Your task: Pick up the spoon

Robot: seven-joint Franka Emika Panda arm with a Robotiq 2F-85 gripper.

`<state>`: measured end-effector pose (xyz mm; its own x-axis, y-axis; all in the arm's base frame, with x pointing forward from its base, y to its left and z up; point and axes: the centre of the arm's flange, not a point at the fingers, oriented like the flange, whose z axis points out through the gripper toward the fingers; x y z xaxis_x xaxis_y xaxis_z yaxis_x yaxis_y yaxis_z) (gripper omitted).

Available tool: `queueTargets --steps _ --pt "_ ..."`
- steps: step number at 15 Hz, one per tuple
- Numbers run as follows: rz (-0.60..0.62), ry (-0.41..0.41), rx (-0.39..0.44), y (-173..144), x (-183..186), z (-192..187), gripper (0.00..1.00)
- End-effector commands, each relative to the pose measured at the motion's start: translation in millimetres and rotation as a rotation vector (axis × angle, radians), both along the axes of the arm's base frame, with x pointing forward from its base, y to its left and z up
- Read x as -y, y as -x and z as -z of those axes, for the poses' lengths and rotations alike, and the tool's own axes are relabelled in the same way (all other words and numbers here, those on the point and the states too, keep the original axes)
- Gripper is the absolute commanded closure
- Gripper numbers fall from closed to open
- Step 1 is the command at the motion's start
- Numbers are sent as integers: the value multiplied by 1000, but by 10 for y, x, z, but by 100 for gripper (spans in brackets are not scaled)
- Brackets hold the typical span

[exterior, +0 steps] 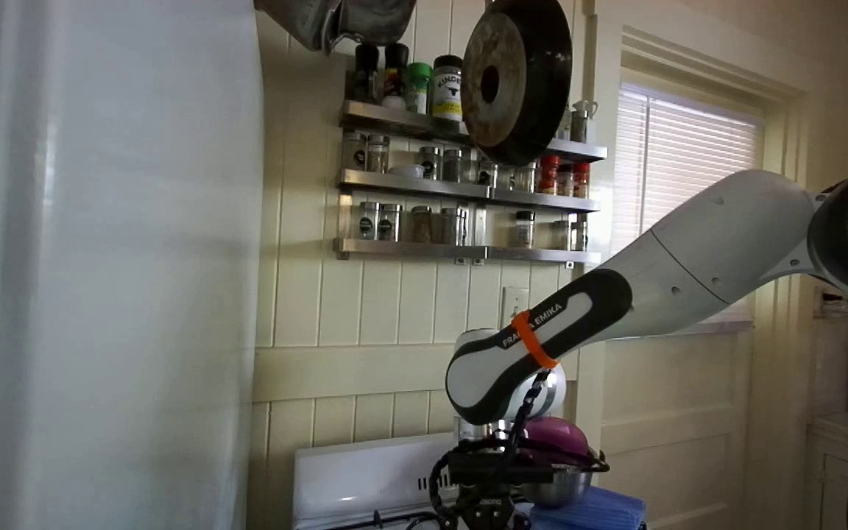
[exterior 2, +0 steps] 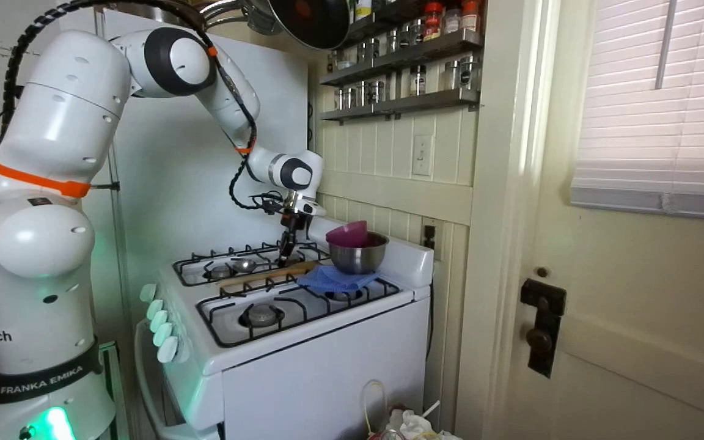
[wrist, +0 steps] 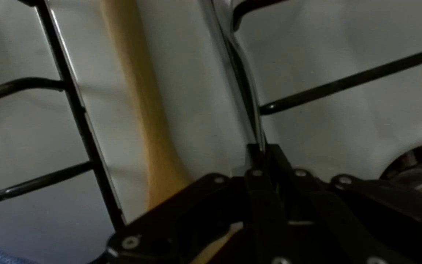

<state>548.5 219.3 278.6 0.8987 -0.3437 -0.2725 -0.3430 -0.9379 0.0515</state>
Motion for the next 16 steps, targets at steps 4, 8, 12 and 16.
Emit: queueTargets --steps 4,8,12,16 --pt "-39 -17 98 176 -52 -347 98" --pt "-27 -31 259 533 28 -757 98" --pt "28 22 454 912 15 -1135 98" --pt "143 113 594 1147 63 -1334 98"
